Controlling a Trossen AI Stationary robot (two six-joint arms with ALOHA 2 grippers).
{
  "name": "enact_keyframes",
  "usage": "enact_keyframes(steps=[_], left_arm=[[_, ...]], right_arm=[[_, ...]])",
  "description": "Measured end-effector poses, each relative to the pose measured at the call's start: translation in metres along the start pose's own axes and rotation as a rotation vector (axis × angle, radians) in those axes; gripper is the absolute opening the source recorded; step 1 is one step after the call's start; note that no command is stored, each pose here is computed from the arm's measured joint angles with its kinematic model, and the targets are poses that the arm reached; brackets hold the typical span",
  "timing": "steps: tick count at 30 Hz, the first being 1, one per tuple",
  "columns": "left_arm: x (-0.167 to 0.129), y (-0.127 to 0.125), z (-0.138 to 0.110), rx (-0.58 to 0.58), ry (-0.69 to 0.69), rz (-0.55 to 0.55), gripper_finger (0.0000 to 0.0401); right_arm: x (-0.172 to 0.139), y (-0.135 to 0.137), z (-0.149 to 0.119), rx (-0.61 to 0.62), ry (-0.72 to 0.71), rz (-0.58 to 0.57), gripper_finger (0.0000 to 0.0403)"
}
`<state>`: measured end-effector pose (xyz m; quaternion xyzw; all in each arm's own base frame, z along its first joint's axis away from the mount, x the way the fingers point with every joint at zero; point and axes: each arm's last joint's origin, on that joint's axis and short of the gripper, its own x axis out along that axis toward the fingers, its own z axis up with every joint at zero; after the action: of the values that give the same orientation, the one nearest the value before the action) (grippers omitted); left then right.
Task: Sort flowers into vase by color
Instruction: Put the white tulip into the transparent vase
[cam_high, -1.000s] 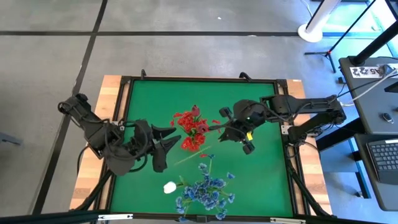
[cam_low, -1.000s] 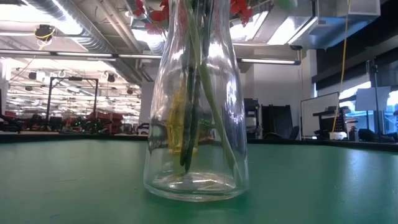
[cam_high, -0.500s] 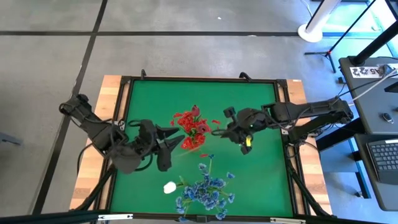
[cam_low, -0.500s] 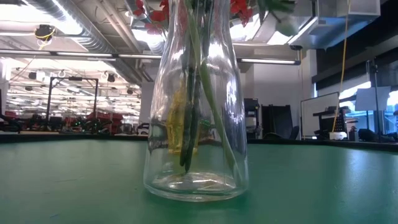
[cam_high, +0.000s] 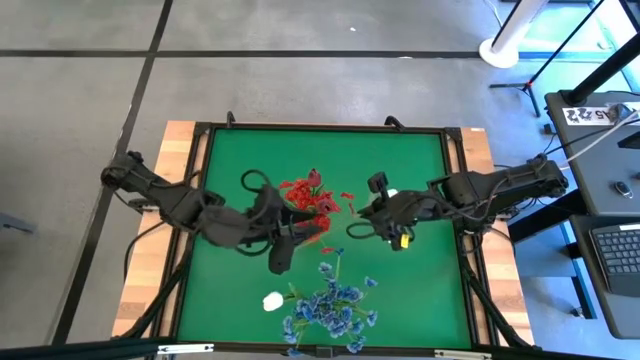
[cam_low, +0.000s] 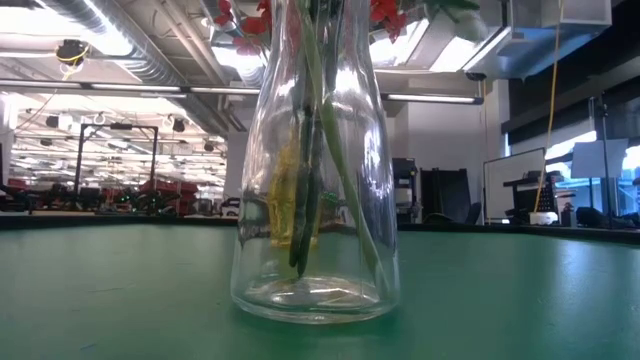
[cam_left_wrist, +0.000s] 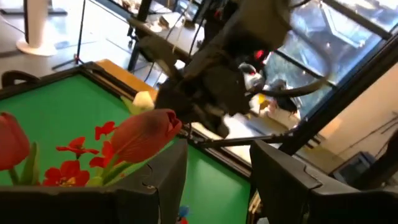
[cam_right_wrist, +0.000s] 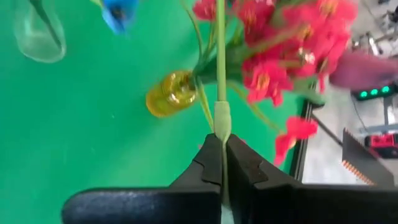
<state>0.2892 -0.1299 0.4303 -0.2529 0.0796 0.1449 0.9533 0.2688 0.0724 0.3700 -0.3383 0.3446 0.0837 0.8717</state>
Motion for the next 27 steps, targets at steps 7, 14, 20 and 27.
enact_keyframes(steps=[7, 14, 20, 27], left_arm=[[0.017, 0.016, 0.01, -0.004, 0.029, 0.002, 0.0173], [0.031, 0.03, 0.021, -0.066, 0.133, -0.105, 0.0173], [0.037, 0.038, 0.026, -0.154, 0.214, -0.182, 0.0173], [0.04, 0.04, 0.03, -0.193, 0.268, -0.266, 0.0173]], right_arm=[[-0.023, 0.002, 0.019, -0.047, -0.06, -0.055, 0.0001], [-0.04, 0.004, 0.033, -0.15, -0.099, -0.142, 0.0001], [-0.042, 0.002, 0.037, -0.2, -0.126, -0.18, 0.0001], [-0.044, -0.001, 0.043, -0.25, -0.16, -0.237, 0.0005]])
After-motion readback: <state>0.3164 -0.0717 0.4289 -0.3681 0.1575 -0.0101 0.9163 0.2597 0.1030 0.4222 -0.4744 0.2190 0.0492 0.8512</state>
